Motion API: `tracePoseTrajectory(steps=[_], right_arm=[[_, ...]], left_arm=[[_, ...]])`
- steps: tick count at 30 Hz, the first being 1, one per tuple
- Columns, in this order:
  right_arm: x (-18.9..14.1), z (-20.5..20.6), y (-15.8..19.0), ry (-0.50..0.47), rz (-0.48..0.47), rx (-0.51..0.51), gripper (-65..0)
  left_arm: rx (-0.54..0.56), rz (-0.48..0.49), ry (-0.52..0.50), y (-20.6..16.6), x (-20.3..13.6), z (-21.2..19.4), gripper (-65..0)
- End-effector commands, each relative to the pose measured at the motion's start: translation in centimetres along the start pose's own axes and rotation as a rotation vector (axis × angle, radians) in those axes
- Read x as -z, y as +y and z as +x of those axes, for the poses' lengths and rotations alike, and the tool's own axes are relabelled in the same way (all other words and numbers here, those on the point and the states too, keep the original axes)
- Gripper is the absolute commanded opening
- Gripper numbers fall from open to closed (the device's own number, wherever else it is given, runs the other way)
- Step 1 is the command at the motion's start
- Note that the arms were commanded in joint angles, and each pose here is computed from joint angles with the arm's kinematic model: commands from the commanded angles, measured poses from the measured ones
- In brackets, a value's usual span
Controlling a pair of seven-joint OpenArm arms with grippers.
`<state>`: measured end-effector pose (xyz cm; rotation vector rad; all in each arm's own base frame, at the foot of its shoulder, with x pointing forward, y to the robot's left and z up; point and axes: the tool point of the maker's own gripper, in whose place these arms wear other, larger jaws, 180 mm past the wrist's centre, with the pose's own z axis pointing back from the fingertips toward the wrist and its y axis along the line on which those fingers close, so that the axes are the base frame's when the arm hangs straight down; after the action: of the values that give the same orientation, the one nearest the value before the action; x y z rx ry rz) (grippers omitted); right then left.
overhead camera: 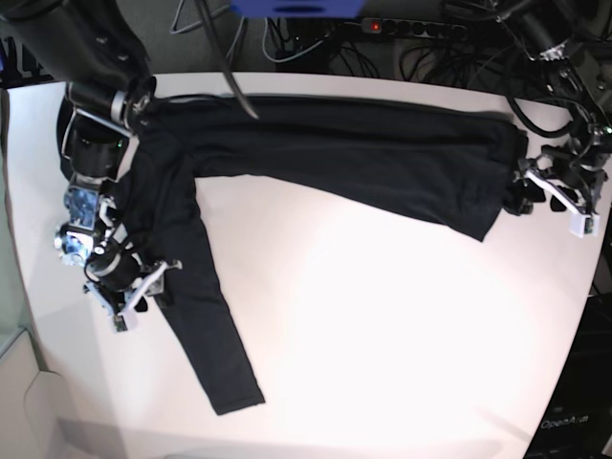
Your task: Fold the T-shirt properly
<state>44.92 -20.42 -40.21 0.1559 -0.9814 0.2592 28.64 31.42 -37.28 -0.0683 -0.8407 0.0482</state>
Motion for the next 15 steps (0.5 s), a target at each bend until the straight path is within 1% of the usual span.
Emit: tracePoseTrajectory(steps=[1, 5, 11, 12, 14, 15], right_arm=[[-0.2, 2.2, -0.9, -0.062, -0.019, -0.001, -33.1], [-0.3, 1.8, -0.9, -0.055, -0.018, 0.002, -33.1], [-0.3, 0.7, -0.4, -0.039, -0.012, 0.009, -33.8], [-0.4, 0.0, -0.3, -0.027, -0.010, 0.012, -34.0], [-0.4, -0.7, 0.0, -0.016, -0.006, 0.013, -36.6], [-0.4, -1.1, 0.1, -0.010, -0.003, 0.012, -39.5]], left_arm=[[0.016, 0.006, -0.060, 0.4, -0.5, 1.9, -23.0], [0.014, 0.008, -0.039, 0.5, -0.7, 0.9, -23.0], [0.014, 0.009, -0.036, 0.5, -0.7, 0.8, -23.0], [0.014, 0.009, -0.036, 0.5, -0.7, 0.8, -23.0], [0.014, 0.009, -0.036, 0.5, -0.7, 0.8, -23.0], [0.014, 0.009, -0.036, 0.5, -0.7, 0.8, -23.0]])
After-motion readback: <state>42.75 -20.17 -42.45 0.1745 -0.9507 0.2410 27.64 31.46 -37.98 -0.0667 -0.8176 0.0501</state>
